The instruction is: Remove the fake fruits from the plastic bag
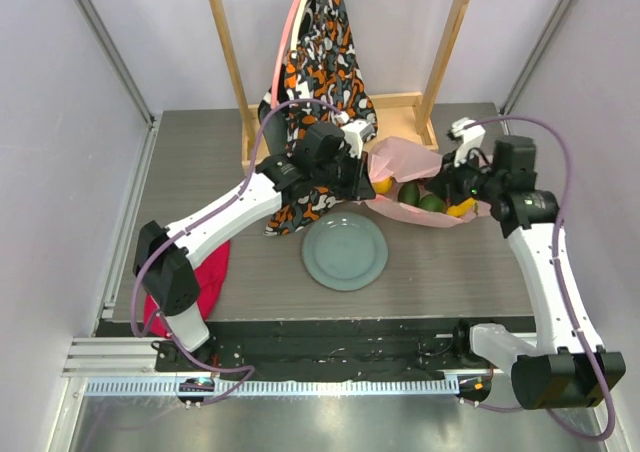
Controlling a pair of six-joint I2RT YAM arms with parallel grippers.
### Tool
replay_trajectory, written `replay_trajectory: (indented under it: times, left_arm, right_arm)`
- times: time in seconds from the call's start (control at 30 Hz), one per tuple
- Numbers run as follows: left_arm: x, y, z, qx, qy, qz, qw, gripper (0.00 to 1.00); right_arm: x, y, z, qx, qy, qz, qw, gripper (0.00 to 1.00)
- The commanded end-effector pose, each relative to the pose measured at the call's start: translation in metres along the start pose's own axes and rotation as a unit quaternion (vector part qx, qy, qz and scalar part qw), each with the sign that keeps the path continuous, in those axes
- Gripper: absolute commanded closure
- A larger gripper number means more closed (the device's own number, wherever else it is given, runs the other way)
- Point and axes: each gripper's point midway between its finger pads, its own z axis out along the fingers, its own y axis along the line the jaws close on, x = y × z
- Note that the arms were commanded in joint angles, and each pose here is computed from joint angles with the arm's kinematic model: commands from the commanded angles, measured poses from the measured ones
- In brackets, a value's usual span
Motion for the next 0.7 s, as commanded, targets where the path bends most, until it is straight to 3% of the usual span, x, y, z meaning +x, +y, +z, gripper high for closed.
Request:
replay_trajectory:
  times: [0.0,0.17,0.33,0.4,0.5,0.67]
  left_arm:
    - [-0.023,0.004,0.002,0.009,-0.034,-0.027,0.999,1.00]
    - [-0.030,0.013,0.002,0.004,-0.042,-0.043,0.998,1.00]
    - [-0.027,0.017,0.004,0.006,-0.037,-0.045,0.998,1.00]
    - [-0.023,0.019,0.003,0.006,-0.034,-0.046,0.998,1.00]
    - [-0.013,0.021,0.002,0.005,-0.025,-0.046,0.999,1.00]
    - [0.013,0.027,-0.004,0.000,0.000,-0.063,0.998,1.00]
  right_arm:
    - [-0.019,-0.013,0.016,0.042,-0.037,-0.038,0.998,0.99]
    - [0.005,-0.008,0.039,0.038,0.010,-0.062,0.997,0.99]
    - [0.063,-0.050,0.055,0.159,0.081,-0.064,0.982,0.99]
    - [0.099,-0.072,0.045,0.238,0.129,-0.070,0.960,0.99]
    - [0.145,-0.052,0.034,0.209,0.181,-0.032,0.960,0.99]
    - [0.141,-0.023,0.021,0.167,0.169,-0.051,0.970,0.99]
